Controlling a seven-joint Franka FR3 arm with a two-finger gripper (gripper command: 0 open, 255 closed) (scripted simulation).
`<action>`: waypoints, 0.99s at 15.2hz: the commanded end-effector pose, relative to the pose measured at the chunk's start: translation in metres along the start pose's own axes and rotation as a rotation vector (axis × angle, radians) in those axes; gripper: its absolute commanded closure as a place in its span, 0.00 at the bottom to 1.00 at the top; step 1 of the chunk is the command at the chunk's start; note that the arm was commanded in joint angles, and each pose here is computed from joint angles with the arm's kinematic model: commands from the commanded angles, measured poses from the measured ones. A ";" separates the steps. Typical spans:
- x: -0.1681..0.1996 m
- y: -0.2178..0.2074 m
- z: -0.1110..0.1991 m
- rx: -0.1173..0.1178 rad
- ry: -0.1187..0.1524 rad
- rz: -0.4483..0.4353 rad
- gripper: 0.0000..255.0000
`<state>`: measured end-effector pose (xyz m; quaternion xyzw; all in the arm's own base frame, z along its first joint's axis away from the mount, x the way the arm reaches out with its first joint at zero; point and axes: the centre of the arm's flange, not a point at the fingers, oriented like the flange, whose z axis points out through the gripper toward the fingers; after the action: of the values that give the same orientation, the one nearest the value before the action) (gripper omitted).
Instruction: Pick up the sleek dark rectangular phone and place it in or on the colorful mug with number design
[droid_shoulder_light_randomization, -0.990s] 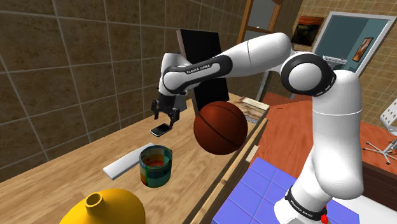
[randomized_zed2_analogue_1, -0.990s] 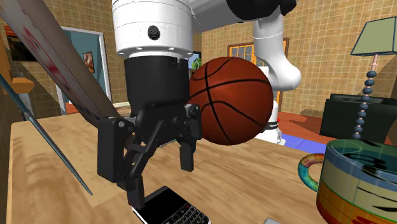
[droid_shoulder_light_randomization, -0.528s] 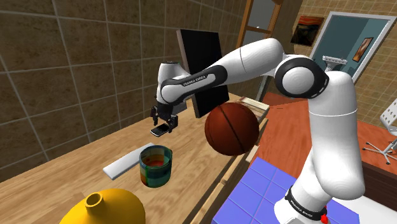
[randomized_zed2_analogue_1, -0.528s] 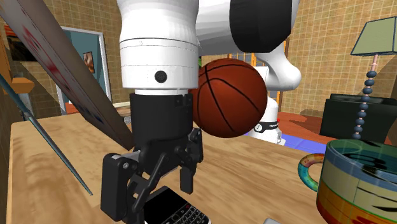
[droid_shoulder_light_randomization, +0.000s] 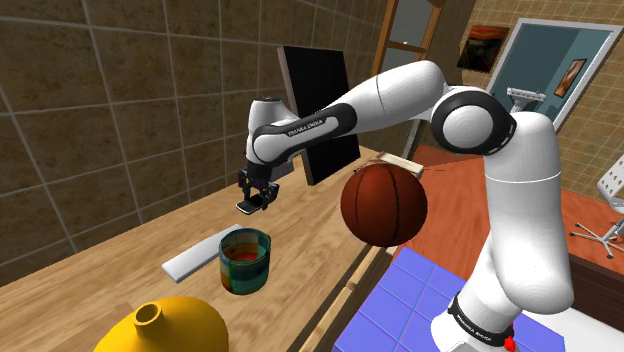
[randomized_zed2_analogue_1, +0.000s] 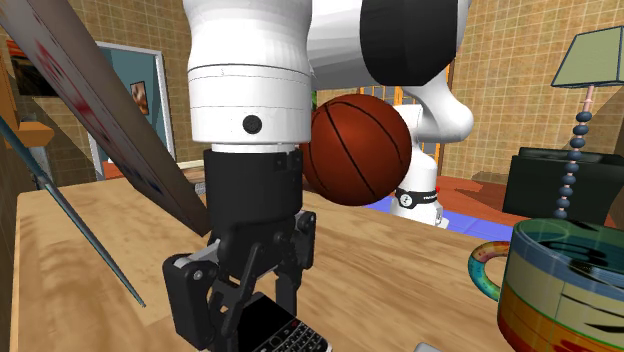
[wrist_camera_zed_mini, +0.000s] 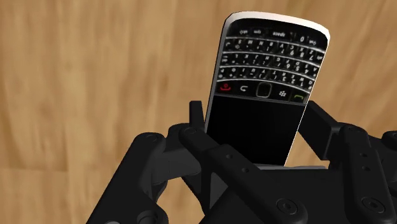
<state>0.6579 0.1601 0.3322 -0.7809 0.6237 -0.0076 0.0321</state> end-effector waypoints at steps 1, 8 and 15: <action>0.000 0.000 0.002 -0.001 0.000 0.000 1.00; 0.000 0.000 0.003 -0.001 0.000 0.000 1.00; -0.001 -0.002 -0.030 -0.001 0.000 0.000 1.00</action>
<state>0.6572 0.1601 0.3579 -0.7809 0.6238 -0.0073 0.0318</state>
